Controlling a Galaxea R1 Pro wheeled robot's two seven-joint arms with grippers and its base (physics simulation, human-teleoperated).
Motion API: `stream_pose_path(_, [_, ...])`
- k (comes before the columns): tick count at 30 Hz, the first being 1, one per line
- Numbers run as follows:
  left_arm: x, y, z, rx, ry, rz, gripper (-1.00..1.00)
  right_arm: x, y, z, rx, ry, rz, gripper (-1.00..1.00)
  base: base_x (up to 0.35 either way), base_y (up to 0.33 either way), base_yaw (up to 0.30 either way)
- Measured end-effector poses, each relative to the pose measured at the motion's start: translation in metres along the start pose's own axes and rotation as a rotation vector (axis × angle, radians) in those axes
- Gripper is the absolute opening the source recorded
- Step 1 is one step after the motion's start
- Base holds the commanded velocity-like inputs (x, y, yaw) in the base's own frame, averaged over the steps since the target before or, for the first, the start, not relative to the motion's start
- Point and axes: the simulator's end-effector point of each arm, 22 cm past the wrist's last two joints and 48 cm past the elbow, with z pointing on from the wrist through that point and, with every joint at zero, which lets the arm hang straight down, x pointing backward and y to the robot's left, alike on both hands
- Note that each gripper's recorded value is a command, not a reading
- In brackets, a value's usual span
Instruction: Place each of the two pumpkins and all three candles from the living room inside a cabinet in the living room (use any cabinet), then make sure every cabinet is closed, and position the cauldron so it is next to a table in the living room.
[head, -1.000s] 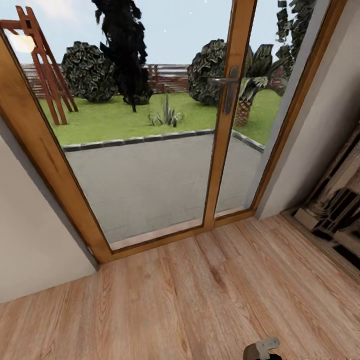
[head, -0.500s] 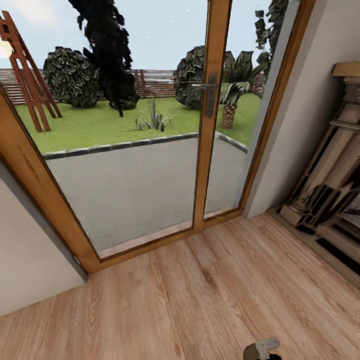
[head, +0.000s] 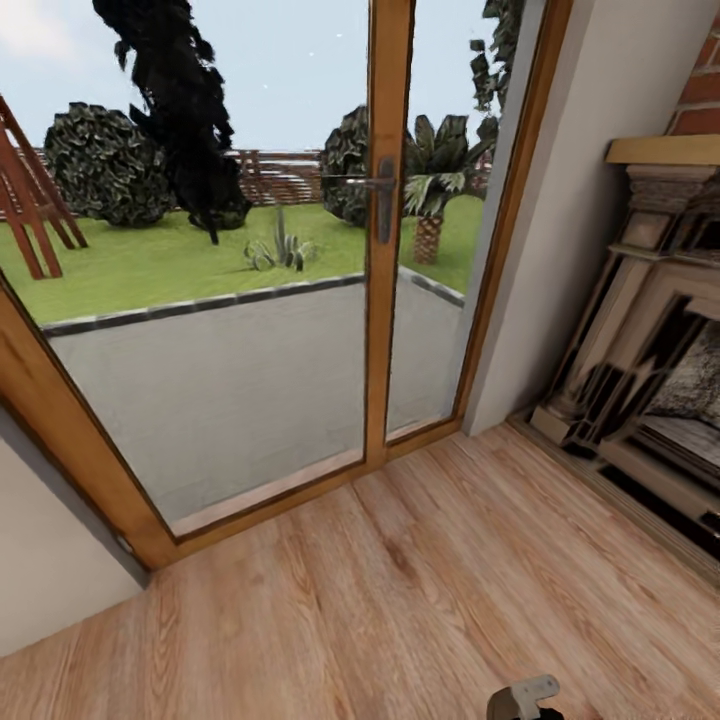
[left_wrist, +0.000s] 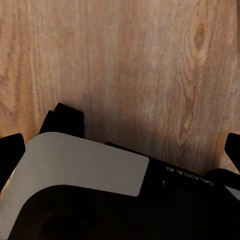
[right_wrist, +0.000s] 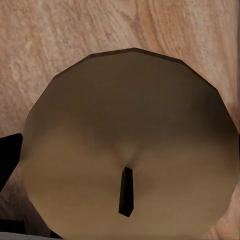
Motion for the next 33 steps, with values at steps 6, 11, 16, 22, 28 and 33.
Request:
stream_pose_path(6, [-0.003,-0.002,-0.001,0.004,-0.007,0.002,1.00,-0.004,0.000,-0.001,0.001,-0.009,0.000,-1.00,0.000,0.000,-0.183])
stream_pose_path(11, [-0.005,-0.003,-0.002,0.007,-0.014,0.003,1.00,-0.007,-0.001,-0.003,0.003,-0.016,0.001,-1.00,0.000,0.000,-0.184])
stream_pose_path(16, [-0.008,-0.005,-0.004,0.011,-0.020,0.004,1.00,-0.010,-0.002,-0.004,0.005,-0.023,0.002,-1.00,0.000,0.000,-0.191])
stream_pose_path(22, [-0.010,-0.007,-0.005,0.014,-0.026,0.006,1.00,-0.013,-0.003,-0.005,0.006,-0.030,0.002,-1.00,0.000,0.000,-0.158])
stream_pose_path(28, [-0.010,-0.007,-0.005,0.015,-0.026,0.006,1.00,-0.013,-0.002,-0.005,0.004,-0.030,0.002,-1.00,0.000,0.000,-0.078])
stream_pose_path(33, [-0.008,-0.006,-0.004,0.012,-0.021,0.005,1.00,-0.011,-0.001,-0.004,0.004,-0.025,0.002,-1.00,0.000,0.000,-0.182])
